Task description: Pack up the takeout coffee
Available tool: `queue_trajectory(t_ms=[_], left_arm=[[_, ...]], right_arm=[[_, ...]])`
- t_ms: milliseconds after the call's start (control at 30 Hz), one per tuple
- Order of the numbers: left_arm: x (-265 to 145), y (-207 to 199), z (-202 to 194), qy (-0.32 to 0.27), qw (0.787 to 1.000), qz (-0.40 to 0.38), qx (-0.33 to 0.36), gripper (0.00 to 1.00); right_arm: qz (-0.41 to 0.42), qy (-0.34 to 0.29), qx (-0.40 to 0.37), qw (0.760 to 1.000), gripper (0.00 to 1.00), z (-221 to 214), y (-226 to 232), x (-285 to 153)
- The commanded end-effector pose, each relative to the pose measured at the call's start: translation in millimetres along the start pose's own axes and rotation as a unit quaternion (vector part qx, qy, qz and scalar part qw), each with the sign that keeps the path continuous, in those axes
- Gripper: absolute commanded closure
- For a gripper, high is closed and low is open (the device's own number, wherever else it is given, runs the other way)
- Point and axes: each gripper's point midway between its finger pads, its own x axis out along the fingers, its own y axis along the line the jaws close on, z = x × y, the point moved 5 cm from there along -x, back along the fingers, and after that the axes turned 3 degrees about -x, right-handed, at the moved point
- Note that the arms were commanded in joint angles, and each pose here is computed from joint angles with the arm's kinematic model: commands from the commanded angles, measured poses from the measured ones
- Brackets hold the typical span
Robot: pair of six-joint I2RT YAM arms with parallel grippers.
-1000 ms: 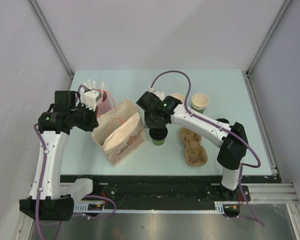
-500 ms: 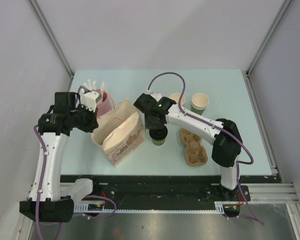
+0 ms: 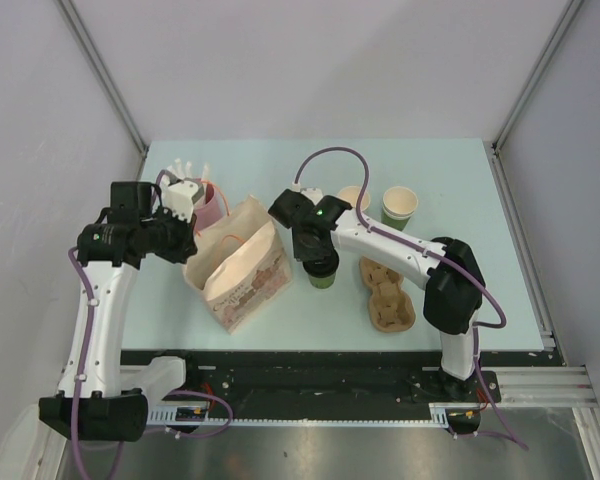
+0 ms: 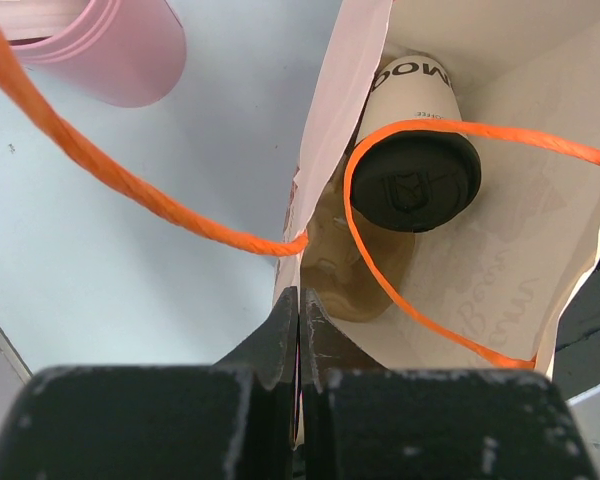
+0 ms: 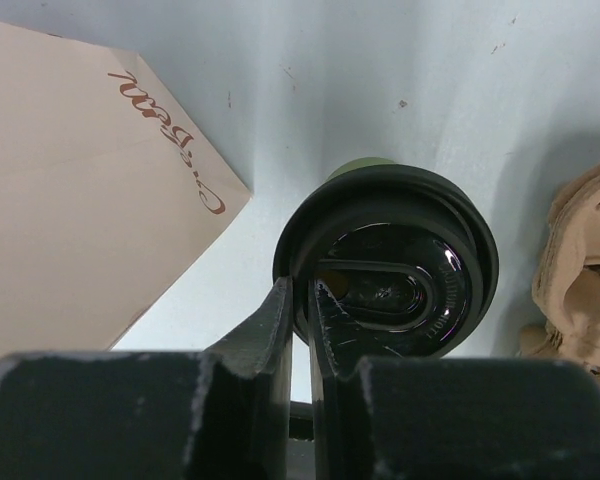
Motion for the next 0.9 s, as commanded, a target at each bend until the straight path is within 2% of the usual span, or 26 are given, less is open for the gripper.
queue_trajectory(t_ms=[0,100,233,467,867], left_arm=[[-3.4,-3.3,6.4,-0.007,1.0,-0.011,0.0,1.0],[-4.3,-3.1,8.3,-0.011,1.0,-0.011,0.002,1.0],[-4.2,-3.6,8.5,-0.011,1.0,-0.013,0.002,1.0],[-2.1,-3.7,7.5,-0.008,1.0,-0.016,0.004,1.0],[-0.8,-10.2,8.6,-0.012,0.999,-0.042,0.0,1.0]], right_arm=[[-0.01,-0.01,-0.005,1.0,0.92,3.5,-7.8,-3.6],[0.002,-0.013,-0.004,1.0,1.0,6.5,-7.9,-10.1],[0.019,-0.031,-0.004,0.999,1.0,15.2,-8.0,-22.5],[0.04,-0.075,-0.063,0.994,1.0,33.5,-9.8,-55.2],[0.046,-0.109,-0.133,0.984,1.0,56.8,-24.1,-114.3]])
